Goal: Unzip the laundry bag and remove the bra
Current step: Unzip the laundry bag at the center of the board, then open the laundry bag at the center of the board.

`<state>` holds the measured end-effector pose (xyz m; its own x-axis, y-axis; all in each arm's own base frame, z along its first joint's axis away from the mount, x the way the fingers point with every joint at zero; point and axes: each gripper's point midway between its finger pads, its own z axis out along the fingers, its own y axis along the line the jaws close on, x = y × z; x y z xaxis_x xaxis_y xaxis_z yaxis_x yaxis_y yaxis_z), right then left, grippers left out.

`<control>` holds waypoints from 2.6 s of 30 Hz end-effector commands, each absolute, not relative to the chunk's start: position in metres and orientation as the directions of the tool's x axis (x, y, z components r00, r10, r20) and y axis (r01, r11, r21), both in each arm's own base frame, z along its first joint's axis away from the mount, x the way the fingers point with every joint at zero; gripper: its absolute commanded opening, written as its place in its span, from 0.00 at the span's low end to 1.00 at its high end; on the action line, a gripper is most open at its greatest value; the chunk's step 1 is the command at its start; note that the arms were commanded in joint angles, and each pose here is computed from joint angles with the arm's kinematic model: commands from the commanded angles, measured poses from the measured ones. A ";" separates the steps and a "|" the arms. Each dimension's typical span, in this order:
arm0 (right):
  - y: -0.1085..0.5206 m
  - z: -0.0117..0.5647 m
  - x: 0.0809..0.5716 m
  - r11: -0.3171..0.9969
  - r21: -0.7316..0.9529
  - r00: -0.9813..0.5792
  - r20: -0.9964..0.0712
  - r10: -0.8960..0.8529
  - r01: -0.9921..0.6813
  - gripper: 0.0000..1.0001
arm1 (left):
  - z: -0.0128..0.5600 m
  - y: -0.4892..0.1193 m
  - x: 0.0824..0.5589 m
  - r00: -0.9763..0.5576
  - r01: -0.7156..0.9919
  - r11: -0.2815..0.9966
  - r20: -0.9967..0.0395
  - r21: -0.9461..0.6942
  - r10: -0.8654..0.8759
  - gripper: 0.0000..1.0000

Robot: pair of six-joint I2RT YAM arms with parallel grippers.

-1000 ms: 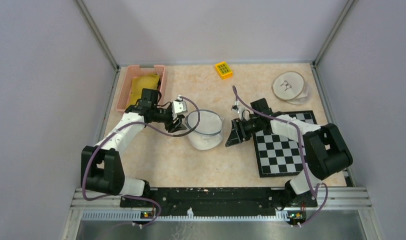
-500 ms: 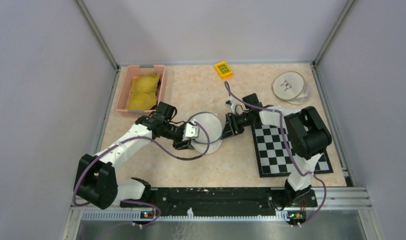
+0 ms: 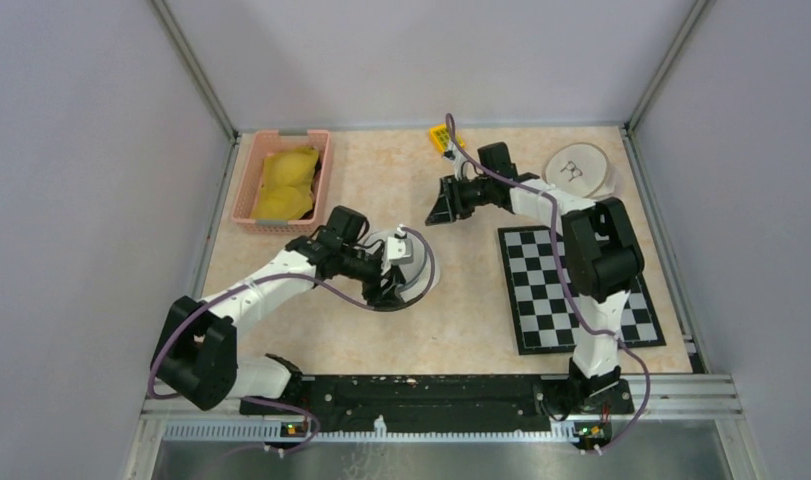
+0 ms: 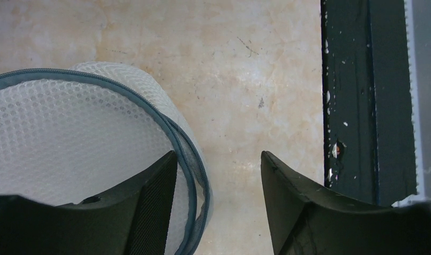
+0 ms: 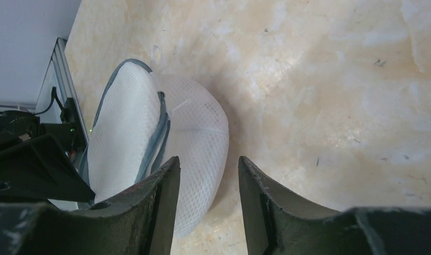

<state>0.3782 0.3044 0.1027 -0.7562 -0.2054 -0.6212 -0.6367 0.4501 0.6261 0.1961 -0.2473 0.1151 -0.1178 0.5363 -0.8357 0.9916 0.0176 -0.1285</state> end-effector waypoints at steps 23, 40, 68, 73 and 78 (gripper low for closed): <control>0.279 0.157 0.283 0.335 0.784 -0.845 -0.530 -0.078 -0.523 0.56 | 0.132 -0.174 0.234 0.444 0.869 -0.142 -0.620 0.474 0.647 0.57; 0.294 0.123 0.269 0.351 0.767 -0.842 -0.513 -0.165 -0.536 0.54 | 0.113 -0.179 0.237 0.537 0.795 -0.166 -0.550 0.583 0.639 0.44; 0.296 0.119 0.268 0.362 0.755 -0.837 -0.514 -0.189 -0.546 0.51 | 0.177 -0.209 0.249 0.404 0.805 0.118 -0.684 0.581 0.608 0.00; 0.295 0.129 0.271 0.371 0.733 -0.819 -0.543 -0.185 -0.570 0.58 | 0.209 -0.223 0.251 0.377 0.827 0.178 -0.760 0.534 0.529 0.00; 0.297 0.149 0.288 0.396 0.691 -0.787 -0.595 -0.165 -0.605 0.65 | 0.229 -0.233 0.267 0.293 0.847 0.265 -0.821 0.460 0.489 0.00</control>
<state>0.2660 0.2879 0.1055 -0.8674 -0.1873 -0.4611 -0.4953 0.4139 0.7638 0.2519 -0.2177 0.1932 0.3403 0.5739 -0.7449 0.8423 0.1662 0.5128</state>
